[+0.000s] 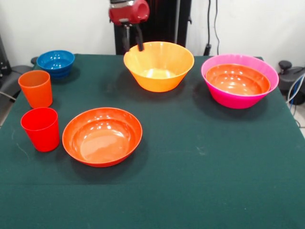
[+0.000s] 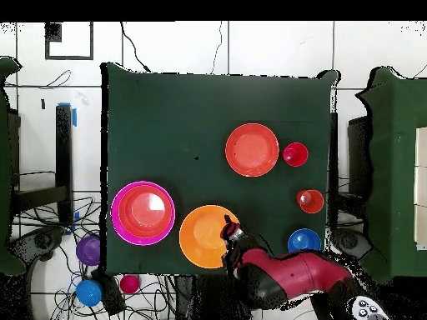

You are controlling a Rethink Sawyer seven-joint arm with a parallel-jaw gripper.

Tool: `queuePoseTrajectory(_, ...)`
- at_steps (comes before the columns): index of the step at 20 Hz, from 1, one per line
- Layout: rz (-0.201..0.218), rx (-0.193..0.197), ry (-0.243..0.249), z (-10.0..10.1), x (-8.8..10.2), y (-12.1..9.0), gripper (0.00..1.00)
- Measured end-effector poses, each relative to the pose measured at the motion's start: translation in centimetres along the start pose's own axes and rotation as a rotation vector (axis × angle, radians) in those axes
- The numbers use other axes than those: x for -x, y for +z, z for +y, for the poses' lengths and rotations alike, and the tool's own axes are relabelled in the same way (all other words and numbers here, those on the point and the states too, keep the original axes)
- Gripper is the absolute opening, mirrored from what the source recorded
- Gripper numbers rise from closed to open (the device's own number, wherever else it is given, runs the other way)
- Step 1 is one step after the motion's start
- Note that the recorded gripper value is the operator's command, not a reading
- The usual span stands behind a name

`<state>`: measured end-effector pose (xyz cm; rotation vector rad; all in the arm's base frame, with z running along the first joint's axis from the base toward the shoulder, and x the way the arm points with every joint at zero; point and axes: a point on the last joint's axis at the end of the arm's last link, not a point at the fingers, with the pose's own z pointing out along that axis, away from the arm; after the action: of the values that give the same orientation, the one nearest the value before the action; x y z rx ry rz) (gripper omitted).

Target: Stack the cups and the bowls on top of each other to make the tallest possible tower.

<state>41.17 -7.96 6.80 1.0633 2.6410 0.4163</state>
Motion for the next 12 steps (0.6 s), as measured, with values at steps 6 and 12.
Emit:
queuePoseTrajectory(6,0.04,0.011,-0.03,1.3,-2.8,1.7,1.0)
queuePoseTrajectory(12,0.055,0.037,-0.025,1.5,-4.1,2.4,1.0)
